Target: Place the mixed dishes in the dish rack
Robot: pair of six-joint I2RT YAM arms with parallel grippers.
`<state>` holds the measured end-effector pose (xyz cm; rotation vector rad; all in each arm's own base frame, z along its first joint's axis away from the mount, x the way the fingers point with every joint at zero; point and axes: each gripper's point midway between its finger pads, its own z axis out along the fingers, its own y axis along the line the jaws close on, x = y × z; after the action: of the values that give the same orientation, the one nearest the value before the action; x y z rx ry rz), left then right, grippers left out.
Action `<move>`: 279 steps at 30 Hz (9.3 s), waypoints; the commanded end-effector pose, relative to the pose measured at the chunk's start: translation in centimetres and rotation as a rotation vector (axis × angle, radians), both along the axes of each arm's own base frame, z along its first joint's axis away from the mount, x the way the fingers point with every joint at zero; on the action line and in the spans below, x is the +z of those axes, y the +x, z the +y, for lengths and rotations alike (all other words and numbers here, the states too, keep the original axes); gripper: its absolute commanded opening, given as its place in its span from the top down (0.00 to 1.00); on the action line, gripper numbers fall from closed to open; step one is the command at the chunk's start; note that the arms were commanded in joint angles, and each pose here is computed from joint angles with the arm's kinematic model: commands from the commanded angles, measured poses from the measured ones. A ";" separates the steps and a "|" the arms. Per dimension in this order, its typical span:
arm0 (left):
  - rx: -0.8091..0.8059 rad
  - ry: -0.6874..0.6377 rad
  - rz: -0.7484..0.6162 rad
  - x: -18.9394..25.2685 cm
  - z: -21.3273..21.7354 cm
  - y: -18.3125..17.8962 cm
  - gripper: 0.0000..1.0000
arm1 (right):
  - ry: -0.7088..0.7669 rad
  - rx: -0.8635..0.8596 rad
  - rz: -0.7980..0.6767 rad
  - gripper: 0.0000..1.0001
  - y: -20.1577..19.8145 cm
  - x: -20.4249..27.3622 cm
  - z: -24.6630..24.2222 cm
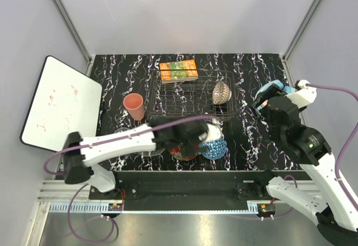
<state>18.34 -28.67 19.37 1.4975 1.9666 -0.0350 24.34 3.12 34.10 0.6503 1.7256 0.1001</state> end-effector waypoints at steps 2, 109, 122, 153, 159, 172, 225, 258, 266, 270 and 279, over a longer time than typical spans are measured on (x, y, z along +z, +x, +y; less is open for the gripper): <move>-0.121 -0.008 -0.009 -1.0 -6.6 -2.0 0.01 | 0.052 -0.030 0.032 0.18 -1.2 -1.7 -0.6; 0.258 -1.210 1.184 6.8 -20.0 15.4 1.00 | -0.110 -0.050 0.036 0.36 -1.5 -1.8 -2.4; 0.355 -1.160 1.118 3.2 -18.9 17.7 1.00 | -0.120 -0.040 0.050 0.36 -1.1 -2.4 -2.0; 0.291 -1.167 1.155 6.0 -18.3 14.6 0.24 | -0.147 0.000 0.114 0.30 0.4 -4.6 -0.3; 0.137 -1.152 1.016 11.3 -16.4 13.3 0.09 | -0.180 0.041 0.199 0.30 3.4 -7.9 2.5; 0.346 -0.935 0.493 9.0 -1.0 18.1 0.01 | -0.065 0.140 0.424 0.30 11.1 -16.1 5.7; 0.245 -0.374 0.280 -4.5 3.3 9.1 0.01 | 0.057 0.026 0.643 0.37 8.4 -23.5 -0.1; 0.313 -0.312 0.135 -0.9 5.7 10.8 0.01 | 0.245 0.336 0.300 0.31 3.9 -12.7 4.6; 0.381 -0.231 -0.034 3.5 7.8 13.9 0.01 | 0.373 0.775 0.357 0.34 -1.9 -16.5 14.7; 0.413 -0.256 -0.084 5.4 9.6 13.8 0.01 | 0.367 0.846 0.511 0.32 -3.2 -20.9 18.3; 0.478 -0.262 -0.110 6.1 13.1 12.6 0.01 | 0.379 0.913 0.630 0.32 -3.3 -26.5 22.3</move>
<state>31.38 -16.90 25.02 0.8408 2.1004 -0.0530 20.07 22.85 6.89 0.1409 2.6037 0.8496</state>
